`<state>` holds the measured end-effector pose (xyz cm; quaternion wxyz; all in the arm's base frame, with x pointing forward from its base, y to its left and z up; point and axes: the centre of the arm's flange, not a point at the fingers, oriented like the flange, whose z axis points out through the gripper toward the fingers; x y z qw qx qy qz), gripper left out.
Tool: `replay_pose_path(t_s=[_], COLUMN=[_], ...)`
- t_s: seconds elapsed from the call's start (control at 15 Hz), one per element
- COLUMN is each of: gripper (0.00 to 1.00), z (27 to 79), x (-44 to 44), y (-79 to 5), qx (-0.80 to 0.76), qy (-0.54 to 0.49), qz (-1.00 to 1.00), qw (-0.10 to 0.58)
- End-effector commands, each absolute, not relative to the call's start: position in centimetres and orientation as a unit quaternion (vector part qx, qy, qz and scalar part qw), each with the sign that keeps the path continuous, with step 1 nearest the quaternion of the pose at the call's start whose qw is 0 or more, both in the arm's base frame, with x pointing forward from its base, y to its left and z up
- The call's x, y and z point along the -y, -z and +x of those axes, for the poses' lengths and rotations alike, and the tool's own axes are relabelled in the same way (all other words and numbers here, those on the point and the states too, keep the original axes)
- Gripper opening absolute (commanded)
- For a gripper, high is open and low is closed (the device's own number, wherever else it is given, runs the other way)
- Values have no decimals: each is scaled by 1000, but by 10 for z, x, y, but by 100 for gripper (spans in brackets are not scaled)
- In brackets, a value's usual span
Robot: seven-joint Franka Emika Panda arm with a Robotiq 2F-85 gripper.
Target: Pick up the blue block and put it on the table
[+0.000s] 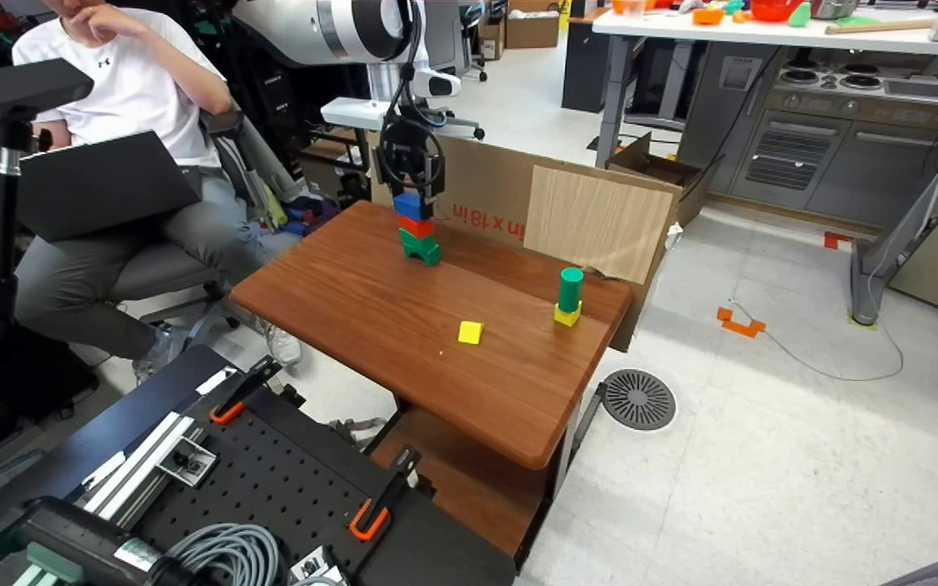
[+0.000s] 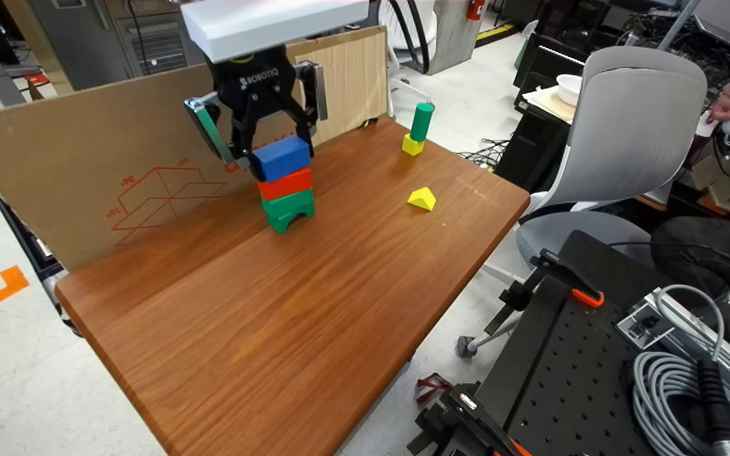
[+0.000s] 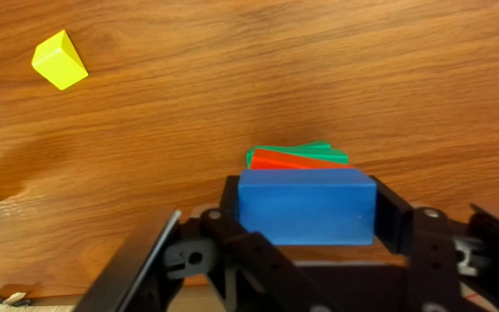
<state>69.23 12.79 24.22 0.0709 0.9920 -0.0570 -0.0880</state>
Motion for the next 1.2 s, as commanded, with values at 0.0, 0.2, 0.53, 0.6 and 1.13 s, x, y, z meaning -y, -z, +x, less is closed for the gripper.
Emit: replay_pose_path(t_s=[0.0,0.2,0.53,0.6,1.13], gripper=[44,42,42,42,42], z=[703,701,680,674,612], x=[-132,-129,-123,-121,-78], y=[-248,-258,-287,-292,-269], qx=[50,48,20,15,-9], qy=[98,95,85,86,144], qz=[991,992,995,995,989], qw=[78,73,45,40,42])
